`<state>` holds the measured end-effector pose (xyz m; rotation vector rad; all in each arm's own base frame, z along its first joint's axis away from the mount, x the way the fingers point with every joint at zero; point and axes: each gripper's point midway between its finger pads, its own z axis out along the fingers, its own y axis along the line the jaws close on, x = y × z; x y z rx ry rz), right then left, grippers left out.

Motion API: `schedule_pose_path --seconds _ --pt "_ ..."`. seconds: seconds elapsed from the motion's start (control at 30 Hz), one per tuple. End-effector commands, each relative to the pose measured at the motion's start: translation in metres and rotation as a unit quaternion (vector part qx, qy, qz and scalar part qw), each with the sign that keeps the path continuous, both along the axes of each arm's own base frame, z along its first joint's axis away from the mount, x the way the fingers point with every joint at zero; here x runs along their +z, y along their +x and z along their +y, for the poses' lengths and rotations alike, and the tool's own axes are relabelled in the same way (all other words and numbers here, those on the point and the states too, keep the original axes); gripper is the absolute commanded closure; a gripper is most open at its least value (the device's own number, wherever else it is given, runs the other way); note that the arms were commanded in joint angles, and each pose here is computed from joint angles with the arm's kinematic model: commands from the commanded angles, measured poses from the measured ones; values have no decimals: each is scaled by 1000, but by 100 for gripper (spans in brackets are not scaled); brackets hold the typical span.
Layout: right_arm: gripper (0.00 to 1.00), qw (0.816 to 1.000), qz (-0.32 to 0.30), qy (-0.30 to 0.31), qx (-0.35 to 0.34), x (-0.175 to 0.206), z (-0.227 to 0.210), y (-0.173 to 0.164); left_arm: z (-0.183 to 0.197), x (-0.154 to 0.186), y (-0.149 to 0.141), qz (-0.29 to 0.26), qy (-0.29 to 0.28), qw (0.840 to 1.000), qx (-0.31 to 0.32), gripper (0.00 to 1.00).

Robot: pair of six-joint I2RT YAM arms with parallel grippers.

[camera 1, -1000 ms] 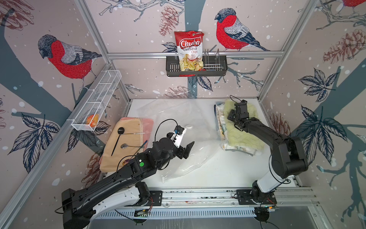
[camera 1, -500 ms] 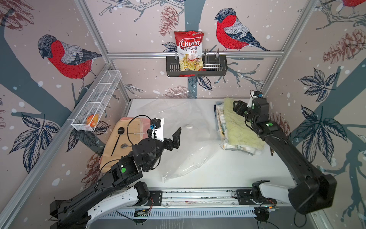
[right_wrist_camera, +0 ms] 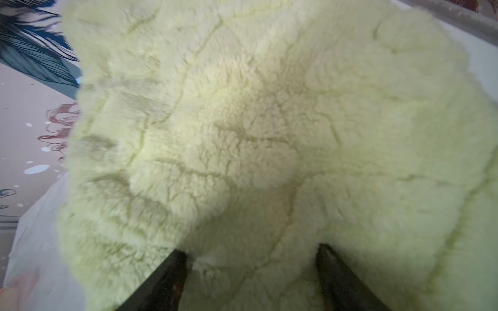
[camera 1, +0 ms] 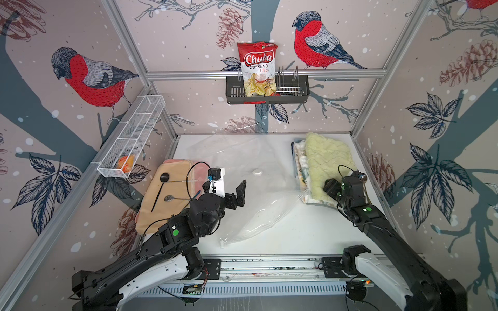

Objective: Take the blanket out of the vacuum bag
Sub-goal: Move the blanket to the center of the board.

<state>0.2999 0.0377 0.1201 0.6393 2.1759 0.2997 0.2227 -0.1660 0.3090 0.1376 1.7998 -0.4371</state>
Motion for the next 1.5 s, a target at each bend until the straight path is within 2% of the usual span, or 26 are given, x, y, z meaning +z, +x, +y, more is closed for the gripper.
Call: schedule_pose_path --seconds 0.0,0.1,0.4,0.57,0.7,0.83,0.93,1.03,1.1,1.17,1.27,1.37,1.47 --pt "26 1000 -4 12 -11 -14 3 24 -4 9 3 -13 -19 1000 1 2" --pt "27 999 35 5 -7 -32 8 47 -3 12 3 -15 -18 1000 3 2" --pt "30 999 44 -7 24 -42 11 130 3 6 8 -26 13 999 23 2" --pt "30 996 67 -39 42 -50 7 175 0 10 13 -40 28 998 27 2" --pt "30 996 67 -16 57 -46 6 191 -1 23 18 -52 34 997 38 2" --pt "28 997 36 -4 68 -17 16 185 -8 29 21 -56 31 997 32 2" --pt "24 997 -2 7 79 20 20 175 -13 37 22 -61 26 997 25 2" --pt "20 990 -73 24 118 72 34 150 -34 47 19 -65 37 997 -26 2" --pt "13 985 -123 23 119 100 34 123 -42 52 24 -57 52 997 -30 2" --pt "0 979 -166 20 118 119 33 96 -41 52 34 -46 67 997 2 2" --pt "0 976 -198 -21 93 125 26 60 -34 44 50 -39 74 994 70 2" --pt "0 978 -206 -39 -1 105 2 33 -19 30 58 -59 77 987 127 2" --pt "0 965 -232 -111 -42 92 -26 17 6 26 60 -131 64 974 172 2"
